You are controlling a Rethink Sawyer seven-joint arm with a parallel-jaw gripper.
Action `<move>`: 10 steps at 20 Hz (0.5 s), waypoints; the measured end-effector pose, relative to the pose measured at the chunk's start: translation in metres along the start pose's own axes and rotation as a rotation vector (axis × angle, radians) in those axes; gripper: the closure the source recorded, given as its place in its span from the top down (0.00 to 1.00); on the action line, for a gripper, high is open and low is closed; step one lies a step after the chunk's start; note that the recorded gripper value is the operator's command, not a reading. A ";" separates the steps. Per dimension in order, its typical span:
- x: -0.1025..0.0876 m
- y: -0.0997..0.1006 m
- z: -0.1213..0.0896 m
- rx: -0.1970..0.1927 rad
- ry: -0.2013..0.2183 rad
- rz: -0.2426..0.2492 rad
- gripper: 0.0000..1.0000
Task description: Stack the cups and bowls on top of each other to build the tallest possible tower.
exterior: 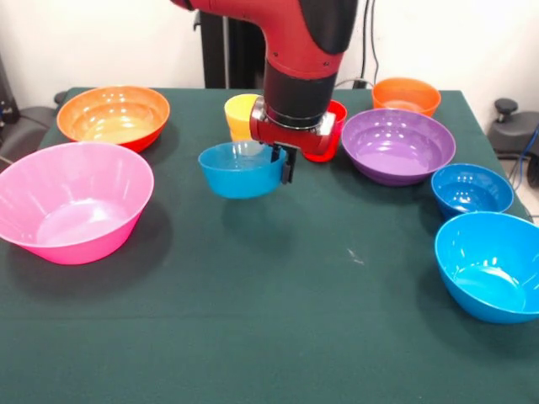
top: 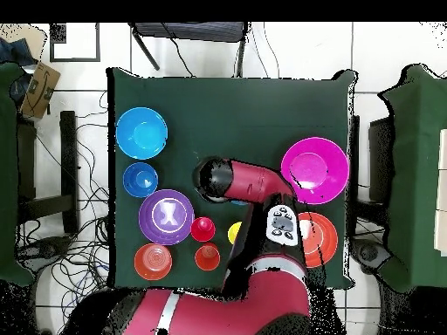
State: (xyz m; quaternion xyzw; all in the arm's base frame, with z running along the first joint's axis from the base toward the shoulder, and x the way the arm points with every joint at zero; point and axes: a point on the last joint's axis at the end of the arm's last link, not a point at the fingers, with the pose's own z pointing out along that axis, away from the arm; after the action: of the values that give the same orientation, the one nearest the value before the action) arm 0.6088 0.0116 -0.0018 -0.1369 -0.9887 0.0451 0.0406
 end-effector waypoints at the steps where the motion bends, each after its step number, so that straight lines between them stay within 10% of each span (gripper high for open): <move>1: 0.001 0.000 0.002 0.000 0.003 0.000 0.00; 10: 0.025 0.023 0.030 0.022 0.028 -0.050 0.00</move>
State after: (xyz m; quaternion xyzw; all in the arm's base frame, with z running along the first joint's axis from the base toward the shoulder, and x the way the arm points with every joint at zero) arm 0.5883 0.0378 -0.0326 -0.1123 -0.9906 0.0530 0.0572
